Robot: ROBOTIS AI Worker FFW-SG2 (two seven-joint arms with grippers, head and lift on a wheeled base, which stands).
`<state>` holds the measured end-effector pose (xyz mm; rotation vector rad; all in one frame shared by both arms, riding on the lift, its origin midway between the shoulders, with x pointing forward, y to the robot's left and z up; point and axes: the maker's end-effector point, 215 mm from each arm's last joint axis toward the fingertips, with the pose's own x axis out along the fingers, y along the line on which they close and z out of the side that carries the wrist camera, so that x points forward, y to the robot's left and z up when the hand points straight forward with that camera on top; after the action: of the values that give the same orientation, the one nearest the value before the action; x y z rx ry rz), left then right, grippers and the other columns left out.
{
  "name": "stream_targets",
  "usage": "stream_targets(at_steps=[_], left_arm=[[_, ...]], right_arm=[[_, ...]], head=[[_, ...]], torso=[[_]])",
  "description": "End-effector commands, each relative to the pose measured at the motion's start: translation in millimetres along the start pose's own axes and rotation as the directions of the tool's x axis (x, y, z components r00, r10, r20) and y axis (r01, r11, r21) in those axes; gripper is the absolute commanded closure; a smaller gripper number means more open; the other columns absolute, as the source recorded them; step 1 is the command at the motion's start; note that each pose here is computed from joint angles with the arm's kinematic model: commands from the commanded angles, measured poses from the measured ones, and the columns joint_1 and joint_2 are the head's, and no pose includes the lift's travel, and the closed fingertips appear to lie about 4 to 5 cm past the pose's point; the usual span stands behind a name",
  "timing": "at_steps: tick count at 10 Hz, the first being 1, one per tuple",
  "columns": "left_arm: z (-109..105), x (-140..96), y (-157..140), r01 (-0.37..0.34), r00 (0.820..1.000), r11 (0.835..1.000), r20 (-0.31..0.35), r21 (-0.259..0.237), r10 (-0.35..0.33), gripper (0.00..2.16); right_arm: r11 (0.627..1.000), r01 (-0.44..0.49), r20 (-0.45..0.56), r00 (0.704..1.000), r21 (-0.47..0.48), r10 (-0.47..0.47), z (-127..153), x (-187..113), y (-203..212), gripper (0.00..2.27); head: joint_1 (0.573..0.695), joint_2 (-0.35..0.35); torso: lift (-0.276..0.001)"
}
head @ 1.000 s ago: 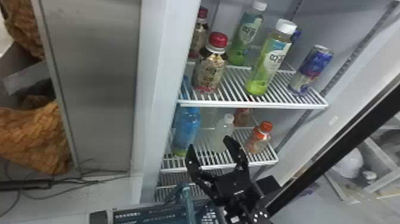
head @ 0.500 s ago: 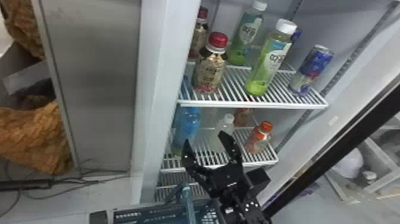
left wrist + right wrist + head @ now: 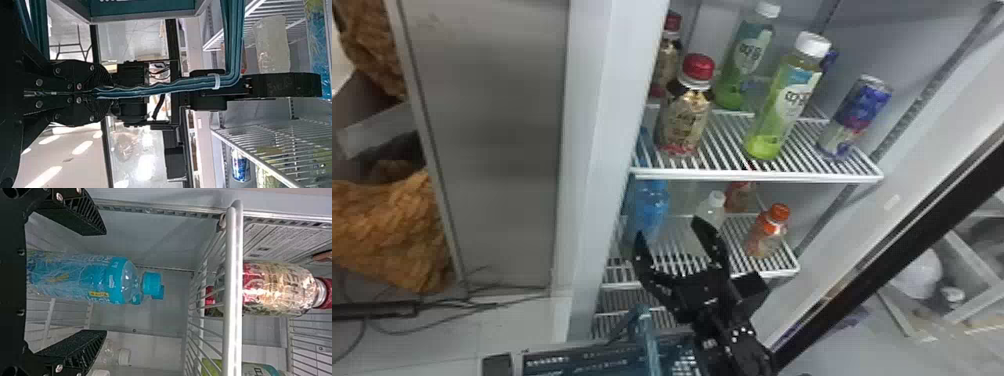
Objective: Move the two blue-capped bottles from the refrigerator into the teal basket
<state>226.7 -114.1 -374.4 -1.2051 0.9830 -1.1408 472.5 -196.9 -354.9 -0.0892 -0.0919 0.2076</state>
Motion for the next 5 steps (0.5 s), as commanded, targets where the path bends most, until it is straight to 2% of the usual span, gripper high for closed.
stream_targets(at_steps=[1,5], left_arm=[[-0.3,0.5,-0.6,0.002,1.0,1.0,0.0,-0.001,-0.002,1.12],[1.1,1.3,-2.4,0.006,1.0,1.0,-0.001,0.002,-0.006,1.12]], right_arm=[[1.0,-0.004,0.001,1.0,0.0,0.004,-2.0,8.6,0.2,0.12],[1.0,-0.013,0.001,1.0,0.001,0.013,-7.6,28.6,-1.0,0.12]], head=[[0.695,-0.35],[0.695,-0.35]], torso=[[-0.156],[-0.156]])
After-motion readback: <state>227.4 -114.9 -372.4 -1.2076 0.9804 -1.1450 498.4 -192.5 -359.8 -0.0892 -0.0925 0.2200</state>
